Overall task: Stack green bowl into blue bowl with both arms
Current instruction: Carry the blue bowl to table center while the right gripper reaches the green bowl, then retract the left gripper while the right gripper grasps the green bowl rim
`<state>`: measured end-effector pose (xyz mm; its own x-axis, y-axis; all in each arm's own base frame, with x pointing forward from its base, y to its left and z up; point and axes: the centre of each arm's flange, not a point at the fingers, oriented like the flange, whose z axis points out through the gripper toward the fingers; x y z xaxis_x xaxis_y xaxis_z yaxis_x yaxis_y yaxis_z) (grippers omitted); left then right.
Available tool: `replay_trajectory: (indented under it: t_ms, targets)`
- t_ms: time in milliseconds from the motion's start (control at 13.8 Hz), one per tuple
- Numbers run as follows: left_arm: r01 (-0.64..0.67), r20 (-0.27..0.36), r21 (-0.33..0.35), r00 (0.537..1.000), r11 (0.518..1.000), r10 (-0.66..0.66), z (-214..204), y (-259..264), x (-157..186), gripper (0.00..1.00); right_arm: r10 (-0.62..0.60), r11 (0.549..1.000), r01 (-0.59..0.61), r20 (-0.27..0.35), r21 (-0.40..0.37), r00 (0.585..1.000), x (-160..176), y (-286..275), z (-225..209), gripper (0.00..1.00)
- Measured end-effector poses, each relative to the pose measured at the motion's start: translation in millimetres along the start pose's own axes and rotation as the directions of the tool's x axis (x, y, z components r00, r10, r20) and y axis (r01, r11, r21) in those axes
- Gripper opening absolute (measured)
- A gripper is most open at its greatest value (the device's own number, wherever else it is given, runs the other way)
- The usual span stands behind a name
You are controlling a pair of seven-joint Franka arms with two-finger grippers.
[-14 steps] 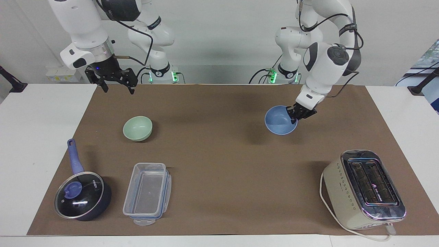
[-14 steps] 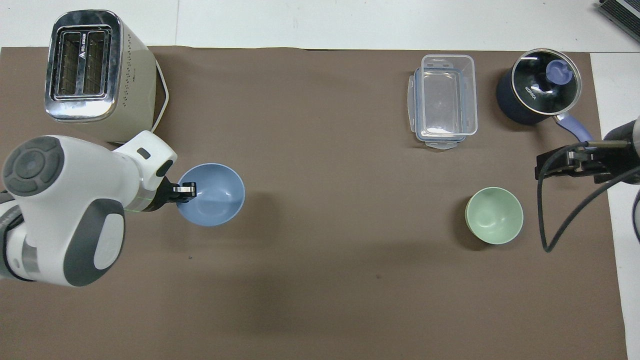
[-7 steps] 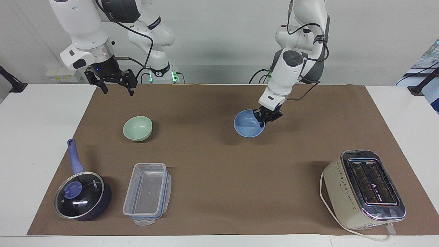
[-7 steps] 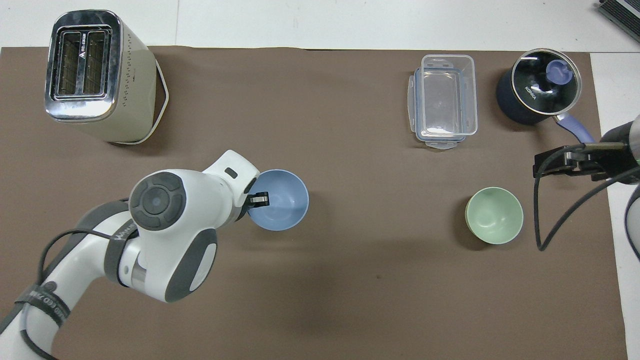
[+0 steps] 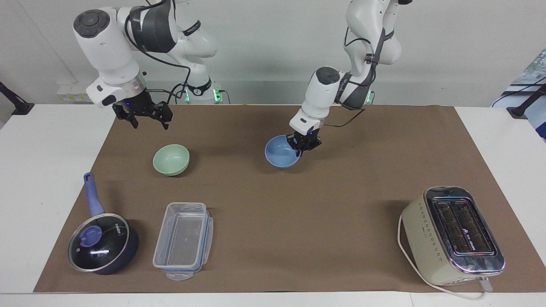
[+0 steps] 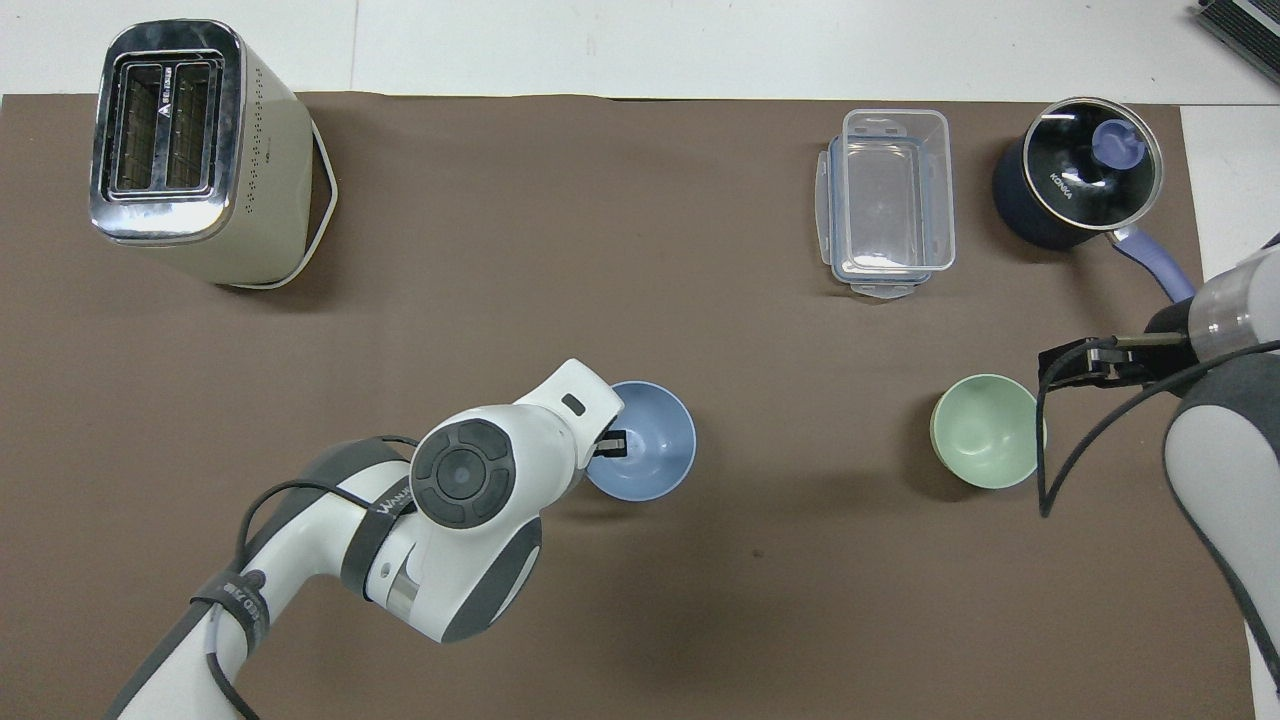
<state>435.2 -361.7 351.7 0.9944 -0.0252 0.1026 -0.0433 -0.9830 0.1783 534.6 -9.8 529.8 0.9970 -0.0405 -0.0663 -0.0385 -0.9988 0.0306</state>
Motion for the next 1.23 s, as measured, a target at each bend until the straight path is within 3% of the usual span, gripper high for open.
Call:
replay_trajectory:
  t_ms: [217,289,506,868,1230]
  targets:
    - [-0.035,-0.024,-0.028,0.999,0.999,0.035,26,27,-25,0.06,-0.032,0.999,0.032,0.009,0.003,0.999,-2,20,37,1.00]
    - [-0.044,-0.033,-0.038,0.999,0.998,0.043,38,35,-34,0.12,-0.030,1.000,0.029,0.011,0.005,1.000,-3,27,48,1.00]
    - [-0.037,-0.046,-0.045,0.998,0.998,0.035,52,35,-35,0.47,-0.026,1.000,0.026,-0.010,0.006,1.000,-7,32,94,1.00]
    - [0.074,-0.040,-0.019,0.996,0.997,-0.075,6,-4,22,1.00,-0.064,0.998,0.064,-0.044,0.005,0.997,-13,40,138,1.00]
    - [0.135,-0.043,0.001,0.990,0.991,-0.134,-33,-55,71,1.00,-0.082,0.996,0.083,-0.048,0.014,0.995,-9,76,189,1.00]
